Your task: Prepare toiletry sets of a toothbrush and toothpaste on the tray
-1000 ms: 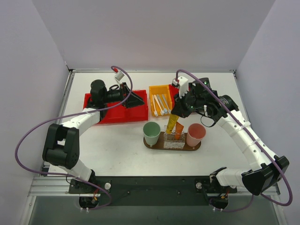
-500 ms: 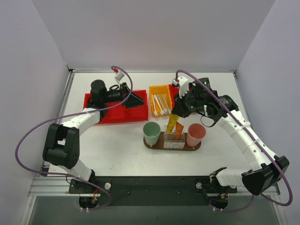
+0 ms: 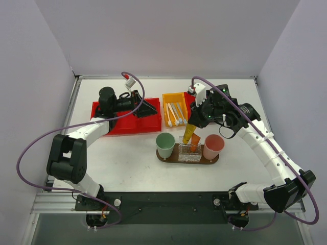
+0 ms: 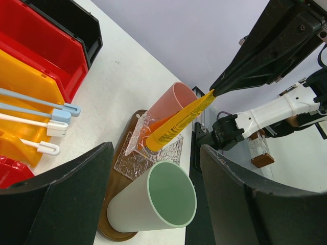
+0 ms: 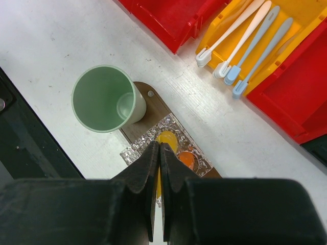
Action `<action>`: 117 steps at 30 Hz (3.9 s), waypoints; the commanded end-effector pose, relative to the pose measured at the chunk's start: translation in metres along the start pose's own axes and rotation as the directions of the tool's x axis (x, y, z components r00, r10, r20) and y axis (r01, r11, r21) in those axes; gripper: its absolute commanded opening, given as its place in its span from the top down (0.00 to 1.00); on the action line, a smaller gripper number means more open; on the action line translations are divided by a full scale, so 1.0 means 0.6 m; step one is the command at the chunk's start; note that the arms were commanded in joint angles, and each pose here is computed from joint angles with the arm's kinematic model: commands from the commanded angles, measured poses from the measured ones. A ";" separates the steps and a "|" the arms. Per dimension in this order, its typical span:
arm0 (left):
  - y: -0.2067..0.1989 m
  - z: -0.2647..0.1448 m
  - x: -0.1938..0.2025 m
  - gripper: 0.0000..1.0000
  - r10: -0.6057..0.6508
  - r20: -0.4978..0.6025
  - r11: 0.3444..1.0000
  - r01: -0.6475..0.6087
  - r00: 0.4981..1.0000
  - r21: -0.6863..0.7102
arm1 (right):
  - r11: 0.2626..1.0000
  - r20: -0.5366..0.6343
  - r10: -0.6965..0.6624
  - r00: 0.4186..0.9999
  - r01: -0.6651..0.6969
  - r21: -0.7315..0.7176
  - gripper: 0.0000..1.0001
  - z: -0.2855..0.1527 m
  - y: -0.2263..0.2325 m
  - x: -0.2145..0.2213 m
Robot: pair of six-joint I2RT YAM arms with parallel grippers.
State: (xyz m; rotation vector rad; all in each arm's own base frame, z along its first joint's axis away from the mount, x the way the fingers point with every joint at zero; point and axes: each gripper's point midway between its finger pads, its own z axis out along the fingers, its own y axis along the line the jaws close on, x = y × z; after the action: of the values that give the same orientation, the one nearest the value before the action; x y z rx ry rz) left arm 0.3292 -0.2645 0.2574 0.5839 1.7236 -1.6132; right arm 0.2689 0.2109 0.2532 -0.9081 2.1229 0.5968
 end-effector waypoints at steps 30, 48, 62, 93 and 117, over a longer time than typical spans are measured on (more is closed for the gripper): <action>0.000 -0.001 -0.005 0.21 0.042 0.008 0.999 -0.042 0.999 0.025 | 0.999 0.069 -0.019 0.997 0.022 -0.045 1.00 -0.028 0.026 -0.028; 0.004 -0.001 -0.003 0.21 0.036 0.007 0.999 -0.037 0.999 0.022 | 0.998 0.043 -0.013 0.999 0.015 -0.057 1.00 -0.019 0.027 -0.011; 0.006 -0.001 -0.001 0.21 0.035 0.006 0.999 -0.035 0.999 0.023 | 0.998 0.025 -0.011 1.000 0.013 -0.063 1.00 -0.014 0.028 0.002; 0.011 -0.005 -0.001 0.21 0.033 0.004 0.999 -0.033 0.999 0.021 | 0.998 -0.035 -0.058 0.998 0.057 -0.041 1.00 0.023 0.028 0.020; 0.015 -0.008 0.006 0.21 0.026 0.000 0.999 -0.026 1.000 0.020 | 0.991 -0.148 -0.134 0.980 0.136 0.007 1.00 0.057 0.017 0.067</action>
State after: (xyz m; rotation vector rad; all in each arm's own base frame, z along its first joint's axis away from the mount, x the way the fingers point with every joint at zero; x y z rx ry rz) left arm 0.3334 -0.2610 0.2436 0.5620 1.7454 -1.6265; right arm 0.2559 0.2221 0.2103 -1.0757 2.1752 0.4864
